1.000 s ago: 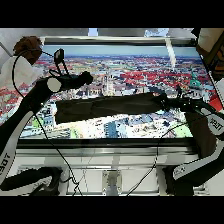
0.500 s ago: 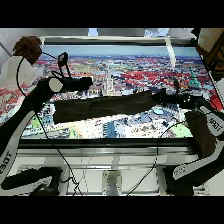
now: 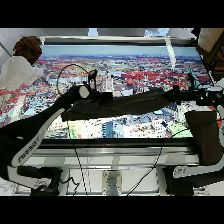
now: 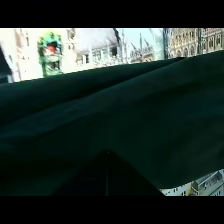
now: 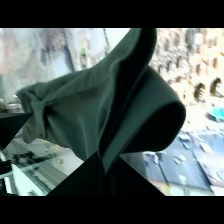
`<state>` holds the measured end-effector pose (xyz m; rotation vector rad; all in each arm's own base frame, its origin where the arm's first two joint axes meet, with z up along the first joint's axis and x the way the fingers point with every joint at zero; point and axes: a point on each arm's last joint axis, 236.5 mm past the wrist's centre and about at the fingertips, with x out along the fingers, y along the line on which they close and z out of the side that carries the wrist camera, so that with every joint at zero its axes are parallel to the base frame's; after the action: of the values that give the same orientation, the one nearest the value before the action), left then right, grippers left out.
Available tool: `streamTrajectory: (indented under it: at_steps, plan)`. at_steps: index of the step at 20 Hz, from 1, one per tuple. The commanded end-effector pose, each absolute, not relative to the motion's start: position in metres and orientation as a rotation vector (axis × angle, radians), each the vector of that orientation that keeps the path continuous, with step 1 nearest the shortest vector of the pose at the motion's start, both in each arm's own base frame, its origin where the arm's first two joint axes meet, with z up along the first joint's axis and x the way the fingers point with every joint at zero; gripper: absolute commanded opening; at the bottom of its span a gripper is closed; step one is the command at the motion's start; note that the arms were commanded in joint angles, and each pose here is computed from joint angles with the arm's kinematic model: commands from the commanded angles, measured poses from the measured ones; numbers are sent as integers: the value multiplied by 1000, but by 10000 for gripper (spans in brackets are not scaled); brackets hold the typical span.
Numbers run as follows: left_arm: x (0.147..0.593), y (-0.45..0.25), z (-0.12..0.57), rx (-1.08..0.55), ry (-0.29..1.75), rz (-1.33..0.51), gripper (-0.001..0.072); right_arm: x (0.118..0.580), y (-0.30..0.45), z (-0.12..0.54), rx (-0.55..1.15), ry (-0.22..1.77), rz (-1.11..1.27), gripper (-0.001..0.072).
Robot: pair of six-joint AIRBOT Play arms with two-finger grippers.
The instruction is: Fold the shirts.
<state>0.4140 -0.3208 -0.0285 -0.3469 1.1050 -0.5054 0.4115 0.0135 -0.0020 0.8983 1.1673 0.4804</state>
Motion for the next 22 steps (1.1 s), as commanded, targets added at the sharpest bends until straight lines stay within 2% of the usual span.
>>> streamTrajectory:
  at_steps: [1,5,12,18,20,22]
  plan:
    - [403,-381,-45,-317,1144,-612,9,385,-12,-2,821,1236,420,26]
    - [397,-410,-63,-280,1231,-662,9,377,-29,18,824,1196,398,25]
    - [383,-395,-94,-178,1331,-627,9,372,-52,46,776,1104,332,25]
    - [364,-413,-121,-153,1367,-635,8,375,-40,85,775,1006,377,25]
    - [350,-434,-129,-197,1383,-661,9,379,-31,107,790,943,416,25]
    - [338,-449,-130,-175,1369,-718,9,379,-24,122,786,906,438,25]
